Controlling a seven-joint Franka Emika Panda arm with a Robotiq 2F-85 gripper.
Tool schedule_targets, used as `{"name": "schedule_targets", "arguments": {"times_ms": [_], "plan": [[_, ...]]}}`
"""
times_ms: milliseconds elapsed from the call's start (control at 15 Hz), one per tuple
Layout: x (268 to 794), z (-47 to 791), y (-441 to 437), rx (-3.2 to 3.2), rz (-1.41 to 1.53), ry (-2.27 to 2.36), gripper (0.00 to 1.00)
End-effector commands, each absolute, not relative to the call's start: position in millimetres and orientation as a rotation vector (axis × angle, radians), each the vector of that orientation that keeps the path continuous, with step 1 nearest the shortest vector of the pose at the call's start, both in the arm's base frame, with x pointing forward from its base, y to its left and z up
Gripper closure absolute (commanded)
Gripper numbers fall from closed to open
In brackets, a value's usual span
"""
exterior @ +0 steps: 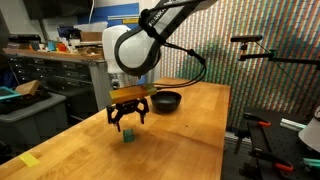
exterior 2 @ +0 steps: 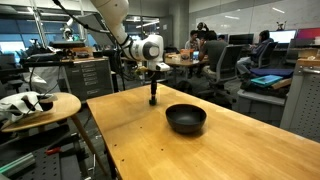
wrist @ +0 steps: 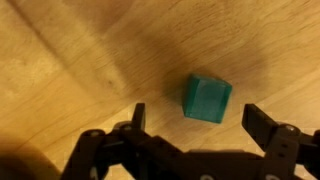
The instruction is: Put the green block inside the black bowl
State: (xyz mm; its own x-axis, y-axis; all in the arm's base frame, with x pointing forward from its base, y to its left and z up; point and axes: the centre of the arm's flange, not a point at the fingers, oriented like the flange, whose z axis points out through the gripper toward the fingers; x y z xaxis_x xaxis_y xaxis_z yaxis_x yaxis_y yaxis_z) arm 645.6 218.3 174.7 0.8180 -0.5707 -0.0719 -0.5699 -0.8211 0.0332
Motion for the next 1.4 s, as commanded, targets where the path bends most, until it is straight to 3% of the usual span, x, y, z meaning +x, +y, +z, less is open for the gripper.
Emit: {"name": "schedule_targets", "arguments": {"times_ms": [0, 200, 267, 333, 800, 1333], "plan": [[659, 161, 230, 3.023, -0.157, -0.889, 0.0], [659, 151, 232, 3.02, -0.186, -0.869, 0.0], [659, 149, 232, 3.018, -0.193, -0.866, 0.17], [658, 146, 233, 3.017, -0.203, -0.862, 0.26], [653, 155, 231, 3.02, -0.204, -0.855, 0.81], [657, 196, 208, 3.025, -0.099, -0.907, 0.82]]}}
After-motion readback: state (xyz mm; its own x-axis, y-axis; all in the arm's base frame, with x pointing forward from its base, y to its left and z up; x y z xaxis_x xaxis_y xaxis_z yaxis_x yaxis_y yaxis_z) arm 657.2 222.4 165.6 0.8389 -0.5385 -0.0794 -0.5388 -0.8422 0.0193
